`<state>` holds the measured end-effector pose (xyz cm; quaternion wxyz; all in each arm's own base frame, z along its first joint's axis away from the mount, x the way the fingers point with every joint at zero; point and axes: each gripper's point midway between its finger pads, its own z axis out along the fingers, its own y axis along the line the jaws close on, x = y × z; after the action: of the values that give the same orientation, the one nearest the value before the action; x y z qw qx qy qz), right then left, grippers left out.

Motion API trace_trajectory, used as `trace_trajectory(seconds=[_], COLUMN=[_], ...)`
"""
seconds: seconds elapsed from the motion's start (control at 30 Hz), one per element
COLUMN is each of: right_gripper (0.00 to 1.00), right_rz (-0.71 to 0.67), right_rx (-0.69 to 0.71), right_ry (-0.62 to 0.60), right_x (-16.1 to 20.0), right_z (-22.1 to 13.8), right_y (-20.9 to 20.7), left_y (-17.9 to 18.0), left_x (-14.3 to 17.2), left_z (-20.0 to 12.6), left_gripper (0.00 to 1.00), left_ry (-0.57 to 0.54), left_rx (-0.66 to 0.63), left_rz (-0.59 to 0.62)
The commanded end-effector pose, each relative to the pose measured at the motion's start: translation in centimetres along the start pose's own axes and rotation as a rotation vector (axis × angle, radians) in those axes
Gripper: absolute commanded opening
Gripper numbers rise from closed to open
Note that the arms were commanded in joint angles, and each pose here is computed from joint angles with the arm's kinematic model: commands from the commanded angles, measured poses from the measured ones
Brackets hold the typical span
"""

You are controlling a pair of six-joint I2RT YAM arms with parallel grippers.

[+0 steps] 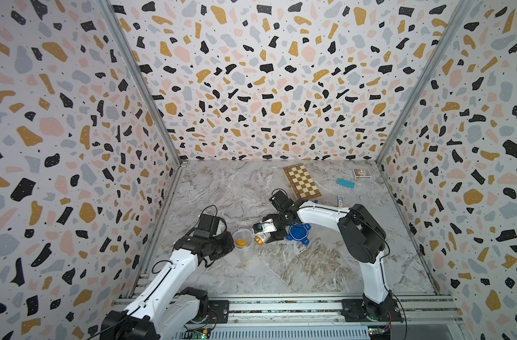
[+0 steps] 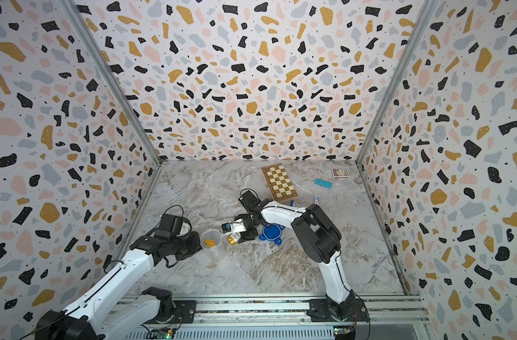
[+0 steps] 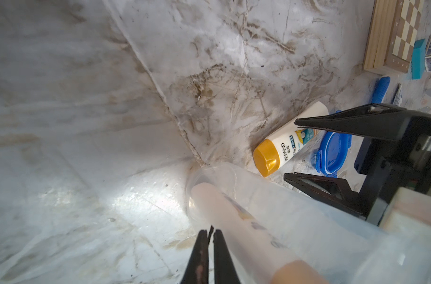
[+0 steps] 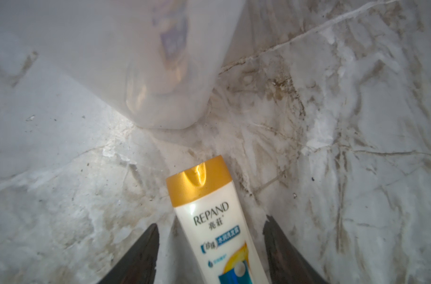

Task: Pack away toiletry kits
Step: Pick up the toiletry item from the center of the board.

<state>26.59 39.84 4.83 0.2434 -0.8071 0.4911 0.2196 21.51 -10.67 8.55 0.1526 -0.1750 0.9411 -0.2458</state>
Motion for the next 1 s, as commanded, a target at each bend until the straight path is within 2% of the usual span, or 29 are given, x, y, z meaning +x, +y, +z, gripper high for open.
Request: trace_trajectory(seconds=[0.0, 0.3, 0.4, 0.47, 0.5, 0.6, 0.7, 0.83, 0.9, 0.97], right_gripper=[0.65, 0.60, 0.47, 0.34, 0.31, 0.31, 0.30, 0.30, 0.30, 0.30], right_rz=[0.004, 0.027, 0.040, 0.053, 0.063, 0.108, 0.215, 0.318, 0.421, 0.456], right_rx=[-0.038, -0.046, -0.040, -0.028, -0.017, 0.038, 0.134, 0.291, 0.381, 0.405], right_ry=[-0.016, 0.027, 0.027, 0.010, -0.016, -0.123, -0.310, -0.497, -0.617, -0.728], right_x=[-0.4, 1.0, 1.1, 0.8, 0.4, -1.3, -3.9, -7.7, -9.4, -11.2], right_z=[-0.2, 0.5, 0.3, -0.5, -1.3, -4.7, -9.8, -15.4, -18.6, -20.5], right_y=[0.4, 0.4, 0.0, -0.3, -0.5, -1.1, -2.0, -2.3, -2.9, -2.5], left_y=[-0.3, -0.4, -0.3, -0.3, -0.3, -0.3, -0.2, -0.2, -0.3, -0.4], left_x=[-0.4, -0.5, -0.5, -0.5, -0.5, -0.6, -0.6, -0.5, -0.5, -0.6], left_z=[0.0, -0.5, -0.6, -0.7, -0.8, -1.0, -1.0, -0.8, -0.7, -0.7], left_gripper=[0.09, 0.08, 0.08, 0.08, 0.08, 0.08, 0.08, 0.08, 0.08, 0.08], left_ry=[-0.017, -0.025, -0.026, -0.029, -0.032, -0.039, -0.038, -0.032, -0.031, -0.031], left_rx=[0.017, 0.017, 0.017, 0.019, 0.017, 0.016, 0.016, 0.021, 0.026, 0.031], left_rz=[0.022, 0.020, 0.018, 0.018, 0.016, 0.014, 0.012, 0.009, 0.011, 0.012])
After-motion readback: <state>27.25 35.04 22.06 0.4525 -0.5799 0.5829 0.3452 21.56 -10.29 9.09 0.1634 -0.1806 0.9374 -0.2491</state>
